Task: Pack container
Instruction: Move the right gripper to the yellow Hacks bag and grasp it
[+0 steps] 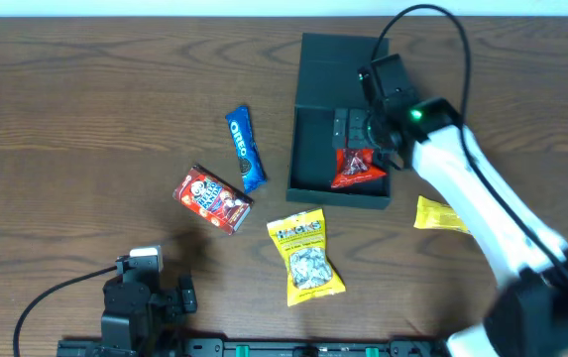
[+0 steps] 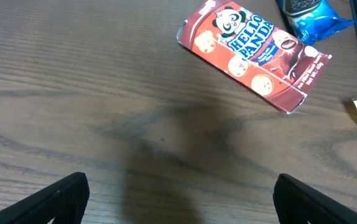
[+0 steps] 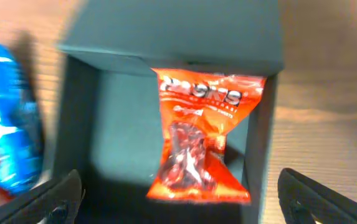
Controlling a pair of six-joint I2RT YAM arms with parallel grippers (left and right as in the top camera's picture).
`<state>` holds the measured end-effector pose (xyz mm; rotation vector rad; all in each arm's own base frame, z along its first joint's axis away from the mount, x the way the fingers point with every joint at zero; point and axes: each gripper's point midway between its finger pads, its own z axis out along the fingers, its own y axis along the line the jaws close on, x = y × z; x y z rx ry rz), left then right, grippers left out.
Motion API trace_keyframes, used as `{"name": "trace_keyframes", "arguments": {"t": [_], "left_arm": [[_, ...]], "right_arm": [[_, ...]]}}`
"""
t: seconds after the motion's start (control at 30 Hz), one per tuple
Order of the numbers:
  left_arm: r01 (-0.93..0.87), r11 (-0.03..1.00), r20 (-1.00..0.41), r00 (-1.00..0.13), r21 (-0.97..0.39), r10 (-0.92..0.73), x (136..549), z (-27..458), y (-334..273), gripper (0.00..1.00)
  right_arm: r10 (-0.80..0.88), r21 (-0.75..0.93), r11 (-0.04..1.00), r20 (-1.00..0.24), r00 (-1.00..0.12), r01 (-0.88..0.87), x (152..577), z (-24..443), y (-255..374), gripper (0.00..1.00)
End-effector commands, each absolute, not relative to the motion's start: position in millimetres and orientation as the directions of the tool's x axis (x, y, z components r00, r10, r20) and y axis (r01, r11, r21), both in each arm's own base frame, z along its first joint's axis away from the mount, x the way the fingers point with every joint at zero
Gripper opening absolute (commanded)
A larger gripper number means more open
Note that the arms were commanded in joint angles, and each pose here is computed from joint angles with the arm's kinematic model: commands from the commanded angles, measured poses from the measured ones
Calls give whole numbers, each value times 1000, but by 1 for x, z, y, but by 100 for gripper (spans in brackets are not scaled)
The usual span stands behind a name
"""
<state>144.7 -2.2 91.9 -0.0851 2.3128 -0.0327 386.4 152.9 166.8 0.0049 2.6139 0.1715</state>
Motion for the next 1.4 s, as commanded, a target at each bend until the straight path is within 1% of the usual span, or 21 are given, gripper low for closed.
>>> {"name": "trace_keyframes", "arguments": {"t": [0.0, 0.07, 0.23, 0.33, 0.43, 0.5, 0.57, 0.63, 0.7, 0.73, 0.8, 0.83, 0.9, 1.03, 1.13, 1.37], "left_arm": [[-55, 998, -698, -713, -35, -64, 139, 76, 0, 95], [-55, 998, -698, -713, -35, -64, 139, 76, 0, 95], [-55, 998, -698, -713, -35, -64, 139, 76, 0, 95], [-55, 998, -698, -713, -35, -64, 139, 76, 0, 95], [-55, 998, -698, -713, -35, -64, 139, 76, 0, 95], [-55, 998, -698, -714, -35, -64, 139, 76, 0, 95], [-55, 998, -698, -713, -35, -64, 139, 76, 0, 95], [-55, 998, -698, -713, -35, -64, 139, 76, 0, 95], [-55, 998, -698, -714, -35, -64, 139, 76, 0, 96], [-55, 998, -698, -713, -35, -64, 139, 76, 0, 95], [-55, 998, -698, -713, -35, -64, 139, 76, 0, 95], [-55, 998, -698, -713, -35, -64, 139, 76, 0, 95], [-55, 998, -698, -713, -35, -64, 139, 76, 0, 95], [-55, 998, -698, -713, -35, -64, 139, 76, 0, 96], [-55, 998, -698, -713, -35, -64, 139, 76, 0, 95], [-55, 998, -698, -713, -35, -64, 139, 76, 0, 96]], "right_arm": [[-13, 42, 998, -579, -815, -46, 368, 206, 143, 99], [-32, 16, 999, -595, -803, -51, 350, 223, 138, 99], [-111, -26, 993, -579, -808, -118, 318, 237, 133, 99], [-147, -39, 988, -565, -812, -151, 303, 236, 133, 99], [-155, 10, 982, -536, -830, -190, 284, 227, 149, 99], [-110, 95, 980, -485, -868, -177, 267, 213, 165, 99], [-139, 158, 963, -403, -904, -219, 243, 190, 185, 99], [-186, 178, 949, -350, -918, -260, 225, 171, 196, 99], [-218, 174, 942, -331, -918, -286, 214, 156, 203, 99], [-212, 186, 941, -326, -921, -283, 209, 149, 209, 99], [-162, 274, 929, -298, -941, -247, 201, 136, 228, 99], [-132, 336, 916, -264, -955, -220, 196, 128, 240, 99], [-119, 367, 910, -211, -970, -192, 190, 116, 247, 99], [-140, 288, 945, -79, -987, -157, 180, 74, 240, 99], [-148, 310, 940, -5, -989, -143, 175, 58, 248, 99], [-139, 261, 958, 77, -987, -114, 173, 27, 245, 99]]}}
